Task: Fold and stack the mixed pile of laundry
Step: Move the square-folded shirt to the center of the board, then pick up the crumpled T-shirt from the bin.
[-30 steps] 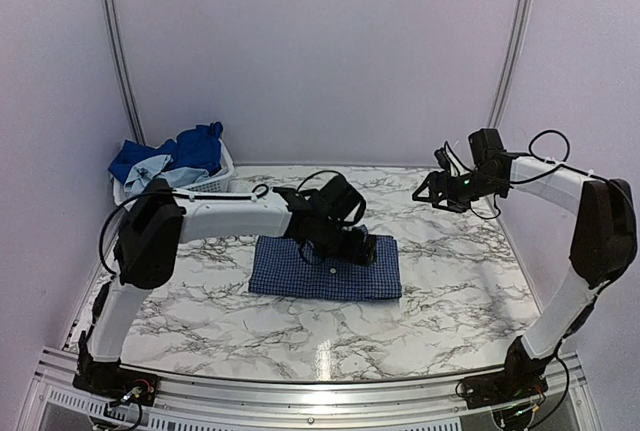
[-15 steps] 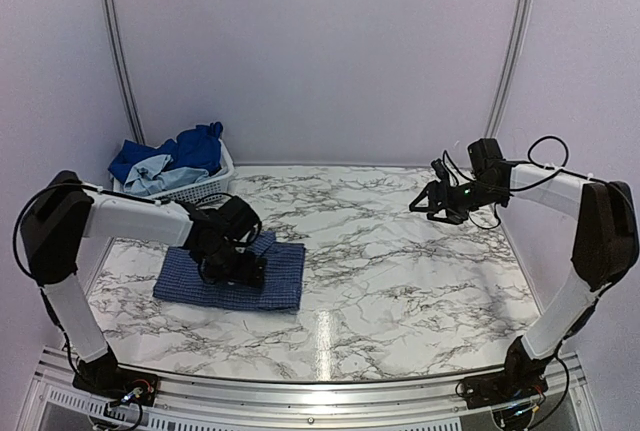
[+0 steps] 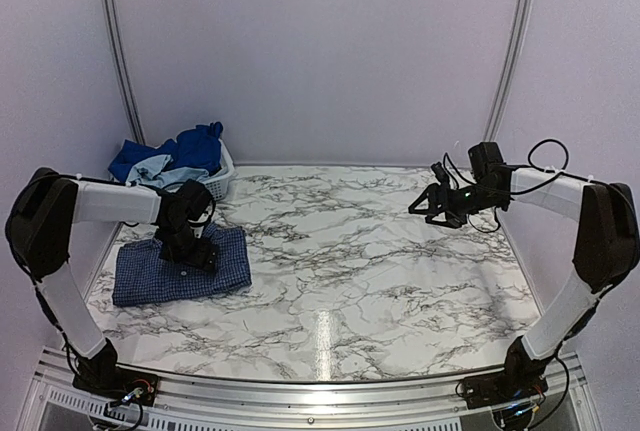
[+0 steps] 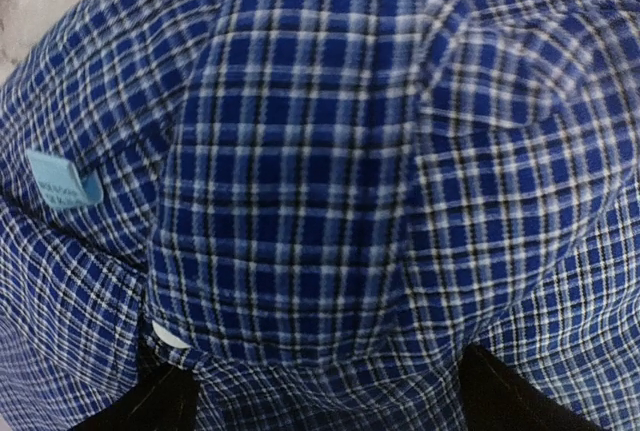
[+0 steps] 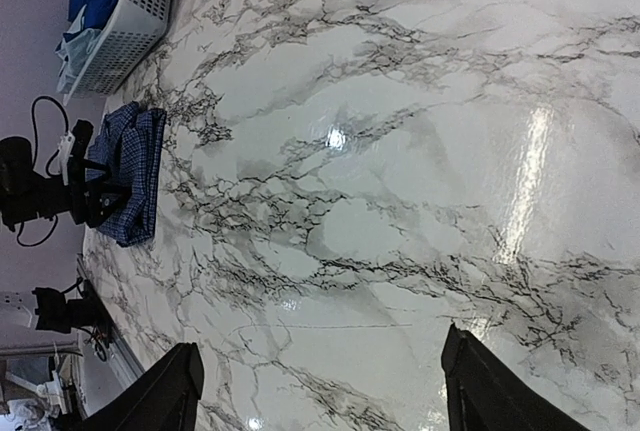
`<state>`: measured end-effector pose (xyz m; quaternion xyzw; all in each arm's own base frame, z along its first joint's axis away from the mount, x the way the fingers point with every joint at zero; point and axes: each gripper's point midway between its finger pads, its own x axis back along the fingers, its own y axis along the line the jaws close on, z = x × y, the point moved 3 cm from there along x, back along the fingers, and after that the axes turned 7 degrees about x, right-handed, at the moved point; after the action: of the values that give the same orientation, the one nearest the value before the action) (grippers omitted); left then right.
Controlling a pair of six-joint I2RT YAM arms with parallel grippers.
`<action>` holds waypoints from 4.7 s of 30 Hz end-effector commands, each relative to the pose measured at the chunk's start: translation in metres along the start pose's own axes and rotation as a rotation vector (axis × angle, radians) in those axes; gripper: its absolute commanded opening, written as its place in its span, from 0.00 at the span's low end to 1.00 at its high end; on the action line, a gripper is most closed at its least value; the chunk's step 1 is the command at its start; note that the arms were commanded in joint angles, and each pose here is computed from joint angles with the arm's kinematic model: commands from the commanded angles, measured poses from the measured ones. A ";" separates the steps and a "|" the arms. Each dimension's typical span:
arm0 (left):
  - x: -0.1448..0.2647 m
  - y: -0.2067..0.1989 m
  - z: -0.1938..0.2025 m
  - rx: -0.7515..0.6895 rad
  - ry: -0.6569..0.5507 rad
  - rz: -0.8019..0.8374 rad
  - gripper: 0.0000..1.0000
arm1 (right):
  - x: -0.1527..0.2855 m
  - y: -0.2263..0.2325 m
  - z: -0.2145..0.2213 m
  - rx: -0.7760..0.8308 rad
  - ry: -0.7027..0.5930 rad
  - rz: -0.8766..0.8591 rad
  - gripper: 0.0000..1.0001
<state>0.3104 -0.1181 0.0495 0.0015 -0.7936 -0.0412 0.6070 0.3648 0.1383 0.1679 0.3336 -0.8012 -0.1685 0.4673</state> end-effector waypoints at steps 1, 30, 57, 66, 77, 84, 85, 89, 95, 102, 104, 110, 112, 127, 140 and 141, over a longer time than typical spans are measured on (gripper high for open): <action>-0.011 0.032 0.018 -0.190 0.139 -0.202 0.92 | 0.009 0.013 -0.009 0.041 -0.035 -0.028 0.78; 0.036 -0.122 -0.019 0.363 -0.091 0.089 0.99 | 0.009 0.020 -0.019 0.022 -0.060 -0.072 0.78; 0.081 -0.065 -0.012 0.224 -0.194 -0.044 0.99 | 0.009 0.020 -0.019 0.020 -0.053 -0.072 0.79; 0.220 0.012 -0.165 0.438 -0.563 0.048 0.99 | 0.018 0.023 -0.027 0.039 -0.071 -0.040 0.79; 0.185 0.119 -0.270 0.547 -0.606 0.014 0.99 | 0.025 0.024 -0.029 0.014 -0.089 -0.001 0.80; 0.108 0.117 -0.304 0.471 -0.530 0.028 0.99 | 0.025 0.017 -0.024 -0.030 -0.084 0.035 0.80; 0.100 0.114 -0.308 0.462 -0.524 0.040 0.99 | 0.024 0.017 -0.024 -0.037 -0.084 0.034 0.80; 0.079 0.112 -0.300 0.474 -0.471 0.043 0.99 | 0.025 0.015 -0.024 -0.054 -0.086 0.053 0.80; 0.099 0.132 -0.260 0.515 -0.458 -0.091 0.99 | 0.024 0.013 -0.024 -0.065 -0.089 0.055 0.80; 0.100 0.184 -0.232 0.637 -0.417 -0.222 0.99 | 0.016 0.010 -0.025 -0.065 -0.076 0.040 0.80; 0.090 0.200 -0.223 0.673 -0.385 -0.230 0.99 | 0.016 0.010 -0.026 -0.062 -0.077 0.041 0.80; 0.058 0.200 -0.205 0.682 -0.289 -0.233 0.99 | 0.018 0.011 -0.024 -0.064 -0.078 0.045 0.80; 0.047 0.200 -0.200 0.682 -0.260 -0.241 0.94 | 0.019 0.011 -0.024 -0.062 -0.079 0.045 0.80; 0.211 0.187 -0.247 0.704 -0.668 0.002 0.00 | 0.022 0.018 -0.027 -0.027 -0.091 0.019 0.80; 0.444 0.134 -0.289 0.628 -1.288 0.443 0.00 | 0.030 0.027 -0.033 0.003 -0.112 0.000 0.81; 0.457 0.130 -0.288 0.618 -1.325 0.471 0.00 | 0.030 0.028 -0.033 0.006 -0.114 -0.001 0.81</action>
<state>0.4997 -0.0192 0.4940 0.0485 -0.9506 0.2927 0.0912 0.3690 0.1357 0.1908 0.3044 -0.8100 -0.1996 0.4597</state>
